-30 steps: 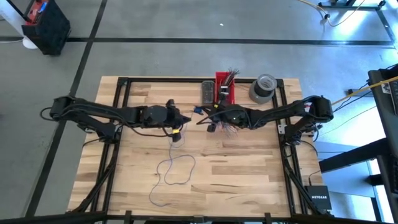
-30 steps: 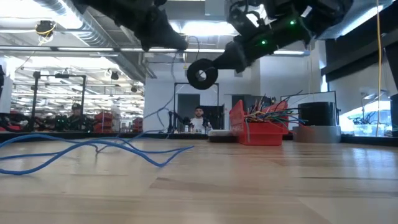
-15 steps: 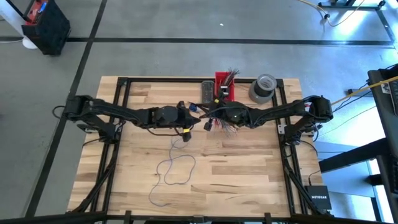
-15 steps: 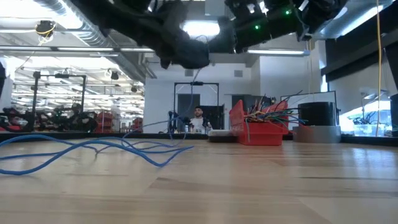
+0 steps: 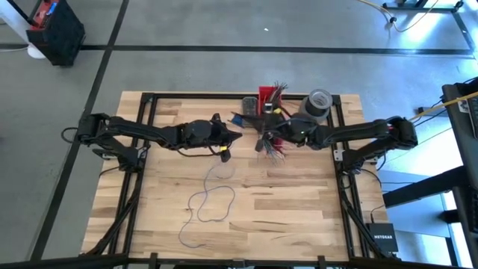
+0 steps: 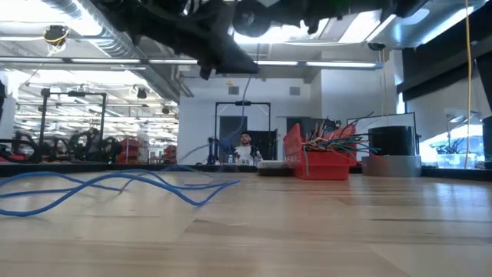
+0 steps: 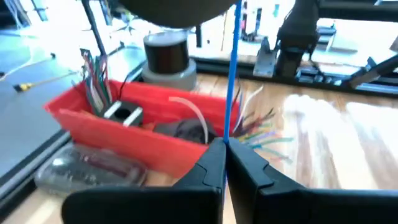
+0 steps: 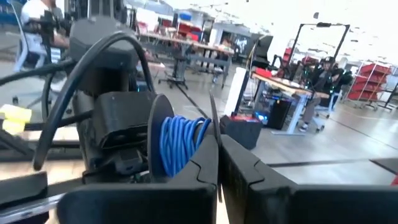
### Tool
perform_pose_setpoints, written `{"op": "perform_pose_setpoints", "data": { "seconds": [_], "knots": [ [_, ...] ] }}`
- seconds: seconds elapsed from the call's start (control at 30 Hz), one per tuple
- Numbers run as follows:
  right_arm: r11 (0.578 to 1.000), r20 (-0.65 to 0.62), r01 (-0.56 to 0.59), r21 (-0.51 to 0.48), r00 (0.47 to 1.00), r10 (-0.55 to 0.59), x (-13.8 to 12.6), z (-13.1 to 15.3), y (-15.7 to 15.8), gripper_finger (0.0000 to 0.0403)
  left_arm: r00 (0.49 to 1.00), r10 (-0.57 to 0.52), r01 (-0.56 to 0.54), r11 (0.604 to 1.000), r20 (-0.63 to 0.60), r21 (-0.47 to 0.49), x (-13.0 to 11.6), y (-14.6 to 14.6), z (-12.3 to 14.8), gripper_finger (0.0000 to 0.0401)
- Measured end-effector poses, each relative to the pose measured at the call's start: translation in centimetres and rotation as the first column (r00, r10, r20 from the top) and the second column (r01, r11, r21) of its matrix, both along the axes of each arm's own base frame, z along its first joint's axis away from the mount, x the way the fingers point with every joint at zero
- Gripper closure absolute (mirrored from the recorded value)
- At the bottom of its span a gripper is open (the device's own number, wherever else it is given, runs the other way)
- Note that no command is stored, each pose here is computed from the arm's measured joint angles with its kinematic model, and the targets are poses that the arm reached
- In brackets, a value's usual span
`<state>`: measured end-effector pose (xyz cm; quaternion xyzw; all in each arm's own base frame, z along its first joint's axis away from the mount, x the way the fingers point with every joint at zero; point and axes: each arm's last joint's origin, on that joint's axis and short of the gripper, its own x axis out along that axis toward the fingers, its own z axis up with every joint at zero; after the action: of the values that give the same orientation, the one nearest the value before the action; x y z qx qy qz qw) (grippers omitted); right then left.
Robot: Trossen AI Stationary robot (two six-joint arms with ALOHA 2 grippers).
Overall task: Coil cords
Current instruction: Coil the blue wire into the black spool
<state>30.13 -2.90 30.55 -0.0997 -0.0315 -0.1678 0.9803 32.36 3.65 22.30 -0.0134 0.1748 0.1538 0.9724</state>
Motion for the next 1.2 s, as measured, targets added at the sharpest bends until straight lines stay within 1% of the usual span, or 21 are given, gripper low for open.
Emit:
{"op": "perform_pose_setpoints", "data": {
  "seconds": [0.17,0.23,0.33,0.5,0.73,1.03,1.1,1.2],
  "knots": [
    [1.0,0.025,-0.007,0.0,1.0,0.007,-1.0,1.2,0.1,0.0395,1.0,-0.008,0.008,1.0,0.004,0.011,0.0,0.0,0.1,0.04],
    [1.0,0.011,-0.009,0.001,1.0,0.009,-1.3,1.6,0.1,0.0395,1.0,-0.01,0.01,1.0,0.004,0.015,0.0,-0.1,0.1,0.04],
    [1.0,0.005,-0.024,0.001,1.0,0.024,-1.4,2.3,0.2,0.0395,1.0,-0.015,0.015,1.0,0.002,0.026,0.1,-0.1,0.0,0.04],
    [0.999,-0.004,-0.034,0.001,0.999,0.034,-1.3,2.8,0.2,0.0395,1.0,-0.015,0.015,1.0,-0.005,0.027,0.0,-0.1,-0.1,0.04],
    [0.999,-0.073,-0.046,0.003,0.996,0.046,-1.1,4.1,0.2,0.0395,1.0,-0.015,0.015,1.0,-0.01,0.027,0.0,-0.1,-0.2,0.04],
    [0.999,-0.068,-0.047,-0.001,0.997,0.047,-1.1,4.5,0.2,0.0395,1.0,-0.021,0.021,0.999,0.0,0.043,0.0,-0.1,0.0,0.04],
    [0.999,-0.099,-0.041,0.003,0.994,0.041,-1.0,4.8,0.2,0.0395,1.0,-0.028,0.028,0.999,0.013,0.047,0.0,-0.3,0.2,0.04],
    [1.0,-0.167,-0.021,0.01,0.986,0.022,-1.2,4.4,0.1,0.0395,0.999,-0.048,0.046,0.997,0.024,0.065,-0.4,-0.8,0.8,0.04]
  ]
}}
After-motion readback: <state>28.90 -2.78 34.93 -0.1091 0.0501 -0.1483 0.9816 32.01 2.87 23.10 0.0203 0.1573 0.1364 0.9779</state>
